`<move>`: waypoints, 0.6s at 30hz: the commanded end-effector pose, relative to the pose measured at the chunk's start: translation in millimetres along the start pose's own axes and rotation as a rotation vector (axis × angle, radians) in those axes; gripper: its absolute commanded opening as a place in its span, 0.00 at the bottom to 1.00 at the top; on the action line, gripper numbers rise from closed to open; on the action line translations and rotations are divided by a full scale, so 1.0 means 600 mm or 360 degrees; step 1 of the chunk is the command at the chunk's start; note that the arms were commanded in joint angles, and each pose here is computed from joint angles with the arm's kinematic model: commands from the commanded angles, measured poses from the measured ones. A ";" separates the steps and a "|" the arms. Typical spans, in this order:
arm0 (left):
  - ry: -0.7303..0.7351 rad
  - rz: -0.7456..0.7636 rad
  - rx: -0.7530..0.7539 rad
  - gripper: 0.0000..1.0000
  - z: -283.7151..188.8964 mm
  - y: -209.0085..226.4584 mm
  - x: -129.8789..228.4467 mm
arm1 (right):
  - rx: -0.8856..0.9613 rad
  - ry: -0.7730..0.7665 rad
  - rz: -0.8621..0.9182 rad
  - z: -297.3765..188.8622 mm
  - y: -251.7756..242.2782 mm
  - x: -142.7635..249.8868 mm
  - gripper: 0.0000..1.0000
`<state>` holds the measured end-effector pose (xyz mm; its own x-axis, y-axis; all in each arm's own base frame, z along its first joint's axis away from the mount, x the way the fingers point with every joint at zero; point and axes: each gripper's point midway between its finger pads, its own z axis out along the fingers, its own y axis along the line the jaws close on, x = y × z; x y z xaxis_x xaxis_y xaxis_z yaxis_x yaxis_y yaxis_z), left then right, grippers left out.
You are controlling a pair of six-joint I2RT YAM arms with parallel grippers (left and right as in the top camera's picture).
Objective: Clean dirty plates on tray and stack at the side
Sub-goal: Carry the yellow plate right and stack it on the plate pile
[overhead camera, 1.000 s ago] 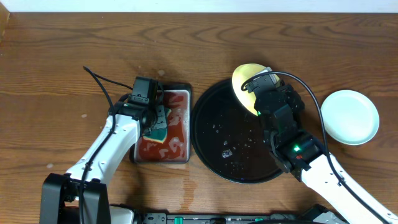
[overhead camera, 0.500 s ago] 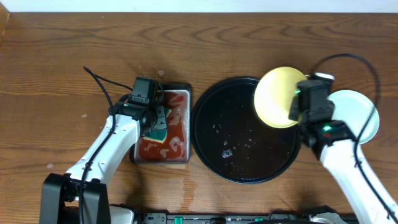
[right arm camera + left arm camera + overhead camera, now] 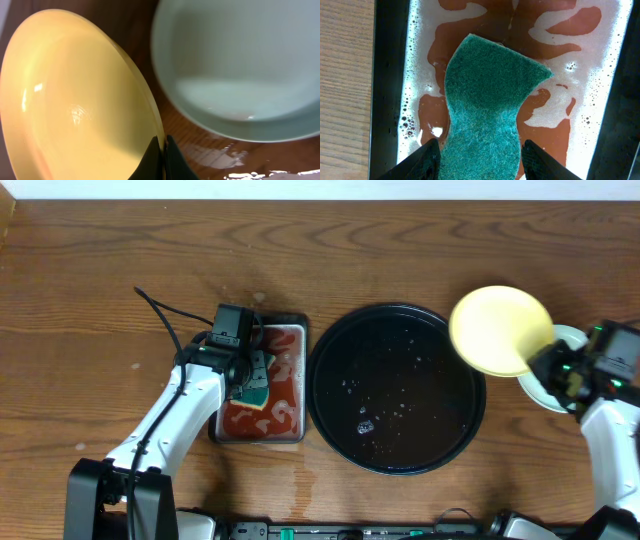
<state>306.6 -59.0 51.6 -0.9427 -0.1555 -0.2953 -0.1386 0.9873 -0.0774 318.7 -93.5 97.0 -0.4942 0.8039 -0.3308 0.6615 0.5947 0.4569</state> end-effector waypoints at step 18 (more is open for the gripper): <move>0.0024 0.0009 -0.0013 0.54 0.005 0.005 0.007 | 0.0142 0.0046 0.0890 0.007 -0.184 -0.052 0.05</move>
<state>306.3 -59.0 51.6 -0.9430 -0.1554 -0.2943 -0.1387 0.9873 -0.0770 263.9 -177.9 52.4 -0.1027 0.9929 -0.0598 0.8751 0.1188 0.4691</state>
